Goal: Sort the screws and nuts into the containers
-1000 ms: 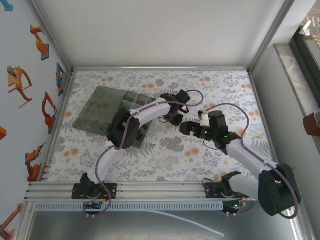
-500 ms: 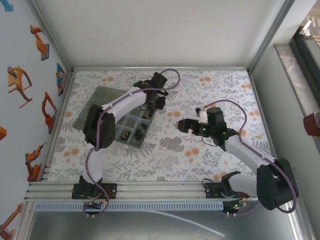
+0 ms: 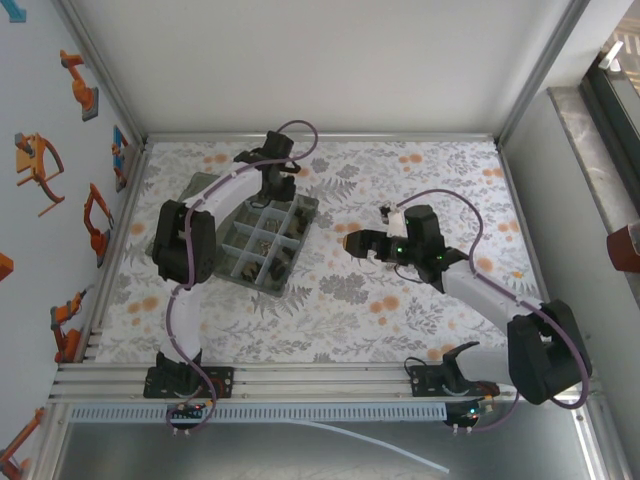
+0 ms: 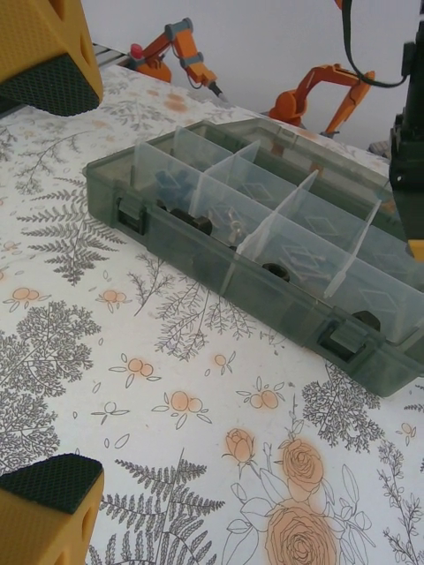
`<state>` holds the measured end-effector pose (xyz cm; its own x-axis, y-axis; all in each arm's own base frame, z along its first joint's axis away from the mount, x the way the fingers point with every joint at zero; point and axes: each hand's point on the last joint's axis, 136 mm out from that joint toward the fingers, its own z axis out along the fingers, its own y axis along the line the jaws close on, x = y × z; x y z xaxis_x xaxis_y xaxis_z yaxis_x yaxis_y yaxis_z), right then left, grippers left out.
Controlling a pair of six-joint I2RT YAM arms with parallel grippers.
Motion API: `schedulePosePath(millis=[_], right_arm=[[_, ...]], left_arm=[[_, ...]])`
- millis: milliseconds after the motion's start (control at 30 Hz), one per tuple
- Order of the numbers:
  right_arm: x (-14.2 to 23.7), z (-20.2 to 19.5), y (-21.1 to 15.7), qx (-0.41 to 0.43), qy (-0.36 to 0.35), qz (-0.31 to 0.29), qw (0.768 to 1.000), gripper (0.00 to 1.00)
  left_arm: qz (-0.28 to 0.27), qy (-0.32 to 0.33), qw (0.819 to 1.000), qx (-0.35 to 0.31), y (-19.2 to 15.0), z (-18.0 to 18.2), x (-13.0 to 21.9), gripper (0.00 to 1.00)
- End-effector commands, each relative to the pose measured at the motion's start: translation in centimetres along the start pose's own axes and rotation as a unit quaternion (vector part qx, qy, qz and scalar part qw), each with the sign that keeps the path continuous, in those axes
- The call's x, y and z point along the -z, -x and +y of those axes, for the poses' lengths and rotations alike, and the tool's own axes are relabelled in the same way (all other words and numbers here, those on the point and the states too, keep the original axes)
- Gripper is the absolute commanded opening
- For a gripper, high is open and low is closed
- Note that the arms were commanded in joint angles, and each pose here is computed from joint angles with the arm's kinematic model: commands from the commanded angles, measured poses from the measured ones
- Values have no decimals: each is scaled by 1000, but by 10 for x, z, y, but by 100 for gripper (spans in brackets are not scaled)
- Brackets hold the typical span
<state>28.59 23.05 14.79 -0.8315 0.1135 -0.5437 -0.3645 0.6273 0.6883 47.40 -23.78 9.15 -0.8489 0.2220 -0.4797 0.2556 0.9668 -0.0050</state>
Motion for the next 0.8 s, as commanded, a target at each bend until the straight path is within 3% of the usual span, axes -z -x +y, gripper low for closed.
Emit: schedulePosePath(millis=[0,767], right_arm=[[5,9,7,16,5,-13,1000,100],[0,9,10,16,6,-9,1000,100]], left_arm=[[2,4,1000,4,4,2,-2,17],[5,9,1000,4,-5,3,4,28]])
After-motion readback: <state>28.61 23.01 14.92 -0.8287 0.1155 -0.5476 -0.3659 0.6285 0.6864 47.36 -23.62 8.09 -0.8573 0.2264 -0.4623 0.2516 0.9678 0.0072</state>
